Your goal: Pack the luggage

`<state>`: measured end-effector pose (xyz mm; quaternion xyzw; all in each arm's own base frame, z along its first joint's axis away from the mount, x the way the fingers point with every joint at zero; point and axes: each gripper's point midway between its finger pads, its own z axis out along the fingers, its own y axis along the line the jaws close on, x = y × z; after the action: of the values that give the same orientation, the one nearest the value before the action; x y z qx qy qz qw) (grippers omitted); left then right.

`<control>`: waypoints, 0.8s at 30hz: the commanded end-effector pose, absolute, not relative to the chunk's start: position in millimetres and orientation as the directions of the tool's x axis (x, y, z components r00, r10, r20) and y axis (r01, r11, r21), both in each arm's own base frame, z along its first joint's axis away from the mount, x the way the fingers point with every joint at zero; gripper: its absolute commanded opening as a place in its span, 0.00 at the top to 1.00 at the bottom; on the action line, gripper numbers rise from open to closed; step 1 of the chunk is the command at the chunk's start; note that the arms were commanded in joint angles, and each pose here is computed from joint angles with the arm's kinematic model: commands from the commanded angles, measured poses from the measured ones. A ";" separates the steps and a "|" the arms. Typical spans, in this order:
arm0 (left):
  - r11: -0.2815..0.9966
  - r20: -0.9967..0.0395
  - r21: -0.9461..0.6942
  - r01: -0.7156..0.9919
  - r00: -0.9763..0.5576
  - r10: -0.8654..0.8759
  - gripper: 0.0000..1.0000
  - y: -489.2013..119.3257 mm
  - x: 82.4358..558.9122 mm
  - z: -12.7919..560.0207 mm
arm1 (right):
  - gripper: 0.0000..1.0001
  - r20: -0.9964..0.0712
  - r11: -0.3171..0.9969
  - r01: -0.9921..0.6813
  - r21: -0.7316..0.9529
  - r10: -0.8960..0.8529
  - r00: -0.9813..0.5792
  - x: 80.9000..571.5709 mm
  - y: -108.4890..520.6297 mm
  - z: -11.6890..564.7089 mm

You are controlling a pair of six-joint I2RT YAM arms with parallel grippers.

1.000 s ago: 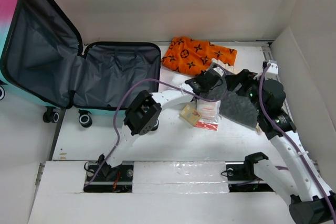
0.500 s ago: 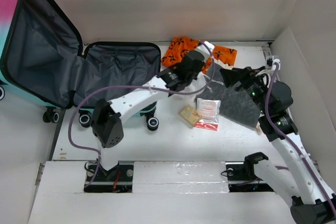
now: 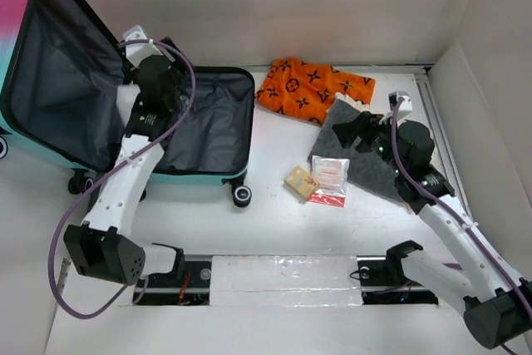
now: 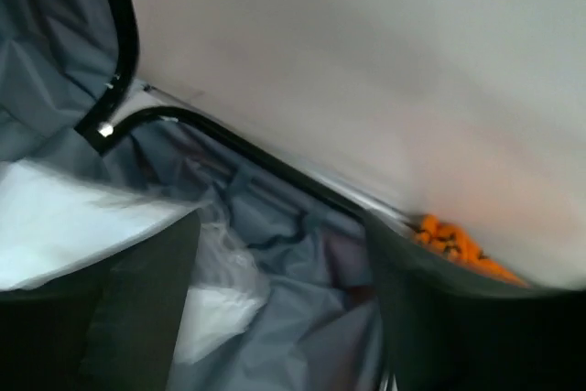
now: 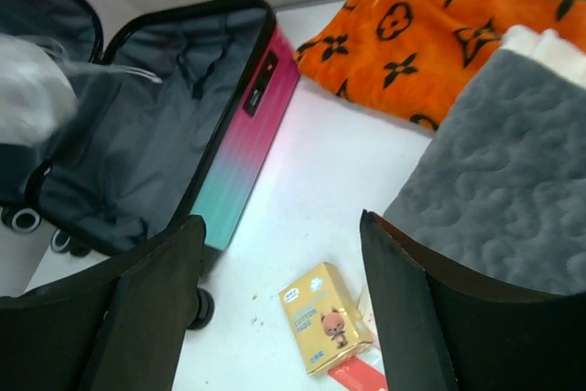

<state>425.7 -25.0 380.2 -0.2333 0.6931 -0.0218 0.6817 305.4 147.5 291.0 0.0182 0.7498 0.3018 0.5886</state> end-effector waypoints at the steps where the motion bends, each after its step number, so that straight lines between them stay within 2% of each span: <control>1: 0.875 -0.900 -0.413 -0.253 -0.035 -0.435 0.26 -52.5 435.6 344.5 | 0.25 -0.884 0.823 -0.349 0.448 0.351 -0.308 302.5 156.9 288.8; 2: 0.876 -0.896 -0.419 -0.241 -0.046 -0.441 0.11 -60.3 435.3 337.1 | 0.25 -0.887 0.826 -0.357 0.436 0.329 -0.323 300.8 162.4 283.4; 3: 0.871 -0.889 -0.437 -0.224 -0.040 -0.456 0.01 -63.2 434.5 335.5 | 0.24 -0.883 0.833 -0.343 0.434 0.318 -0.345 300.7 163.8 273.0; 4: 0.875 -0.884 -0.436 -0.209 -0.083 -0.460 0.00 -69.4 433.7 316.9 | 0.23 -0.883 0.836 -0.349 0.424 0.296 -0.365 298.7 167.6 266.2; 7: 0.864 -0.868 -0.478 -0.159 -0.062 -0.492 0.00 -74.0 423.5 320.8 | 0.19 -0.859 0.861 -0.341 0.377 0.187 -0.477 292.9 183.2 216.9; 11: 0.854 -0.848 -0.519 -0.036 -0.106 -0.519 0.00 -93.8 406.9 312.7 | 0.15 -0.804 0.895 -0.327 0.305 0.058 -0.592 280.9 199.5 157.6; 14: 0.854 -0.861 -0.504 0.130 -0.155 -0.484 0.00 -152.8 378.1 313.4 | 0.12 -0.767 0.917 -0.317 0.244 -0.017 -0.641 273.5 210.5 125.5; 15: 0.862 -0.869 -0.492 0.127 -0.137 -0.476 0.00 -150.4 379.3 316.1 | 0.12 -0.751 0.921 -0.311 0.234 -0.032 -0.660 272.3 209.6 116.9; 16: 0.859 -0.877 -0.477 0.187 -0.165 -0.452 0.00 -178.2 366.7 315.8 | 0.10 -0.760 0.925 -0.310 0.218 -0.039 -0.649 276.0 214.6 120.2; 20: 0.846 -0.890 -0.452 0.284 -0.209 -0.406 0.00 -224.6 342.7 308.7 | 0.09 -0.706 0.930 -0.329 0.163 -0.122 -0.698 271.7 225.3 90.7; 24: 0.788 -0.866 -0.500 0.360 -0.212 -0.453 0.00 -227.8 323.3 316.4 | 0.08 -0.685 0.930 -0.342 0.135 -0.161 -0.710 270.5 234.7 73.5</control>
<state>331.7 -233.6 285.9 -0.0262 0.7484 -0.2890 0.5964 256.5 223.9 62.2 -0.1331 0.9251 0.1346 0.3292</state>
